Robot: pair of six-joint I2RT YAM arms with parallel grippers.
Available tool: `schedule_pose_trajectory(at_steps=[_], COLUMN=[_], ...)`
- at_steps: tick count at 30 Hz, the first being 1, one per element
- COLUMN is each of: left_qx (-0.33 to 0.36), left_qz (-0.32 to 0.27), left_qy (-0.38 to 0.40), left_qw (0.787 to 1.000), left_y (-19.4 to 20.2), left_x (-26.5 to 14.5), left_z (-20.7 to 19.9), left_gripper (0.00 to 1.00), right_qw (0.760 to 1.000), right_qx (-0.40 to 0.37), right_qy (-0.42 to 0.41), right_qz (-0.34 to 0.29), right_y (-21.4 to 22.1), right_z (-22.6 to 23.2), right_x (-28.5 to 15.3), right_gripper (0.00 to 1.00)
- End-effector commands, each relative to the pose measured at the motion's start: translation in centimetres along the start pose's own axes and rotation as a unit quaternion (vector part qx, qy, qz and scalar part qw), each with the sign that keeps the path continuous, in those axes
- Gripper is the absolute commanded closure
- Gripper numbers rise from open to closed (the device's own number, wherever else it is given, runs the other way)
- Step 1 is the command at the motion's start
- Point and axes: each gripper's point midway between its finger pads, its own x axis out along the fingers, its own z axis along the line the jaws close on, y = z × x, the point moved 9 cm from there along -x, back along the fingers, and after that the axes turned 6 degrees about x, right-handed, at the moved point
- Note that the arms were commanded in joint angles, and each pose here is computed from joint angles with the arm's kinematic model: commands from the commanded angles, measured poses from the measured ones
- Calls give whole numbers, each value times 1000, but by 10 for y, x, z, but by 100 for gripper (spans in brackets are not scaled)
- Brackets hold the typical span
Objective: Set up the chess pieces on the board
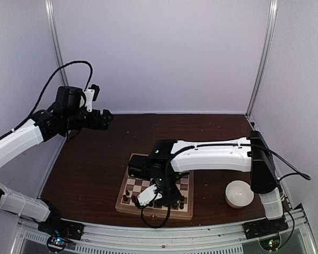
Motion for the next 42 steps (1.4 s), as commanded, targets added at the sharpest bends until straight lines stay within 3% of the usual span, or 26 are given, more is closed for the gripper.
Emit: schedule_pose_trajectory(at_steps=[1, 19, 32, 35, 42], left_qx=[-7, -9, -9, -8, 8], left_qz=[-13, -8, -5, -6, -33], left_qy=[8, 16, 17, 11, 33], left_qw=[1000, 1000, 1000, 1000, 999], left_y=[-5, -3, -3, -3, 0], left_x=[-4, -1, 0, -1, 0], left_z=[-1, -3, -3, -2, -5], left_gripper=[2, 2, 3, 3, 2], right_qw=[1000, 999, 999, 999, 987], right_qx=[1, 1, 3, 5, 61], right_qy=[-3, -31, -20, -9, -15], right_qz=[-12, -19, -25, -42, -150], right_y=[-4, -7, -8, -2, 35], right_z=[2, 6, 4, 1, -28], right_x=[-7, -7, -12, -29, -98], right_gripper=[75, 82, 76, 64, 64])
